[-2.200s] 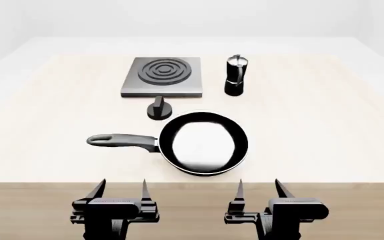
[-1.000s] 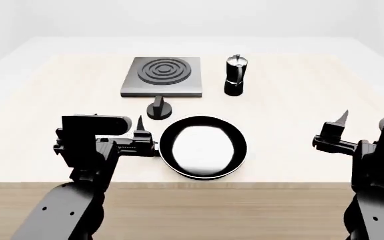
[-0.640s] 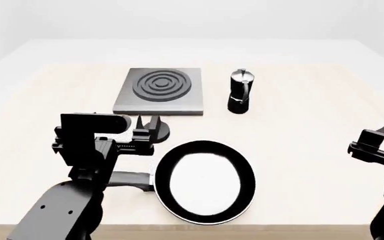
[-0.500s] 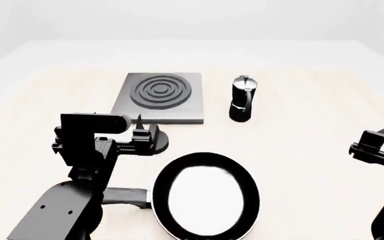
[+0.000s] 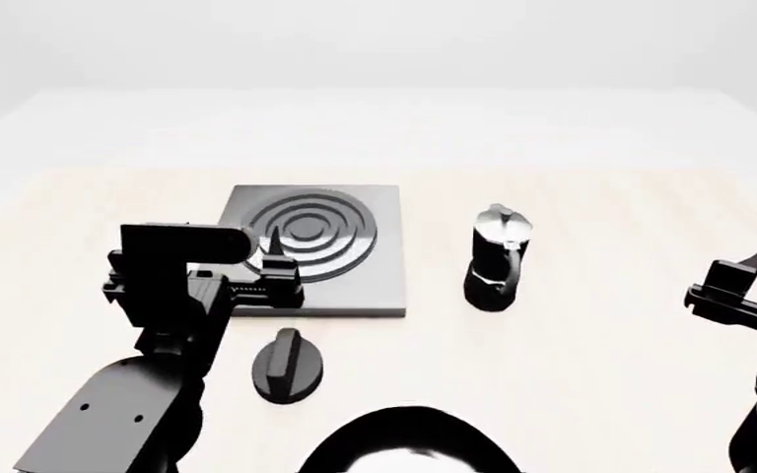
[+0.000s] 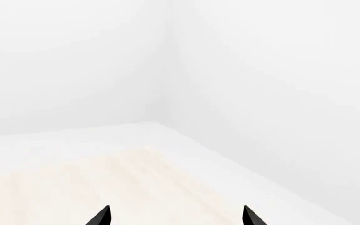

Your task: Turn on the stove and put the frying pan on it.

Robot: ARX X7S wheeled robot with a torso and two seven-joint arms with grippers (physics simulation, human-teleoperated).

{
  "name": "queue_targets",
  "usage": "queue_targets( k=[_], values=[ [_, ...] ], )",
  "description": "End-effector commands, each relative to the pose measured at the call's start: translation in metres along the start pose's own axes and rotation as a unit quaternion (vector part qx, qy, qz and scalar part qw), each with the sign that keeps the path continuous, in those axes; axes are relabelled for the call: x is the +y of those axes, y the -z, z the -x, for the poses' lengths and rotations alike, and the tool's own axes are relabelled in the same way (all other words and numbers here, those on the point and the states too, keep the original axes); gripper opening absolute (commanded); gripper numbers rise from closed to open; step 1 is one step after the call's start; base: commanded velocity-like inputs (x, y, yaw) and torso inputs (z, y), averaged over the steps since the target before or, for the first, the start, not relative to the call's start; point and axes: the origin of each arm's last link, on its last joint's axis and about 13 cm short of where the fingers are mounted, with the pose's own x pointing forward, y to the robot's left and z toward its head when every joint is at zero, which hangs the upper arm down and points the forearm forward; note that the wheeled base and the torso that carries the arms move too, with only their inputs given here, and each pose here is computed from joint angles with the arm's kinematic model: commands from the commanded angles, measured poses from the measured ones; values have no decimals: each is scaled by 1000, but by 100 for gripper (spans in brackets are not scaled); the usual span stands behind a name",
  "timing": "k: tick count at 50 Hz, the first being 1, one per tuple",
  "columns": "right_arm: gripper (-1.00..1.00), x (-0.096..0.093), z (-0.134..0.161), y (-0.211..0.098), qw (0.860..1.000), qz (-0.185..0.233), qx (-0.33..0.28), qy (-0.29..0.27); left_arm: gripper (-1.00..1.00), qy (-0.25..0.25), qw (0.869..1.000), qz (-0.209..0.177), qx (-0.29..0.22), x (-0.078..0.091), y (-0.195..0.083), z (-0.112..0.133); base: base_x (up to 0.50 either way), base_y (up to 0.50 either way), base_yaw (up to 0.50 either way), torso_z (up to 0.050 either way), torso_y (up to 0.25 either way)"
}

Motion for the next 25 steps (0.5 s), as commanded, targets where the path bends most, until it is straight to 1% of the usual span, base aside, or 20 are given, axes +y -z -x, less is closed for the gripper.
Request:
queue_targets(
  k=[1, 12, 15, 16, 17, 18, 20, 21, 22, 23, 24, 25],
  values=[
    [100, -1, 0, 1, 1000, -8, 10, 13, 100, 0, 1000, -1, 1, 0, 1, 0, 0, 0, 0, 0, 0],
    [100, 3, -2, 4, 1000, -14, 28, 2, 100, -2, 1000, 1, 4, 0, -1, 1, 0, 0, 0, 0, 0],
    [100, 5, -2, 5, 999, -12, 40, -16, 100, 15, 1000, 9, 23, 0, -12, 0, 0, 0, 0, 0, 0],
    [100, 6, -2, 5, 999, -9, 43, -19, 100, 21, 999, 9, 32, 0, -17, -1, 0, 0, 0, 0, 0],
    [100, 7, -2, 6, 999, -4, 46, -24, 100, 21, 998, 4, 51, 1, -25, -4, 0, 0, 0, 0, 0],
    [100, 8, -1, 6, 998, -4, 52, -33, 100, 40, 996, 0, 75, 2, -40, -7, 0, 0, 0, 0, 0],
    [100, 8, -1, 6, 998, -4, 52, -33, 100, 40, 996, 0, 75, 2, -41, -6, 0, 0, 0, 0, 0],
    [100, 9, -1, 6, 998, -3, 54, -40, 100, 53, 995, -4, 89, 4, -66, -12, 0, 0, 0, 0, 0],
    [100, 10, -1, 7, 997, -7, 58, -42, 100, 43, 990, -12, 131, 7, -73, -19, 0, 0, 0, 0, 0],
    [100, 11, -1, 8, 997, -7, 60, -48, 100, 19, 989, 1, 145, 12, -82, -25, 0, 0, 0, 0, 0],
    [100, 11, -1, 8, 997, -9, 62, -46, 100, 6, 988, 2, 154, 14, -88, -26, 0, 0, 0, 0, 0],
    [100, 12, -2, 9, 997, -9, 64, -48, 100, 11, 985, 10, 174, 15, -93, -28, 0, 0, 0, 0, 0]
  ],
)
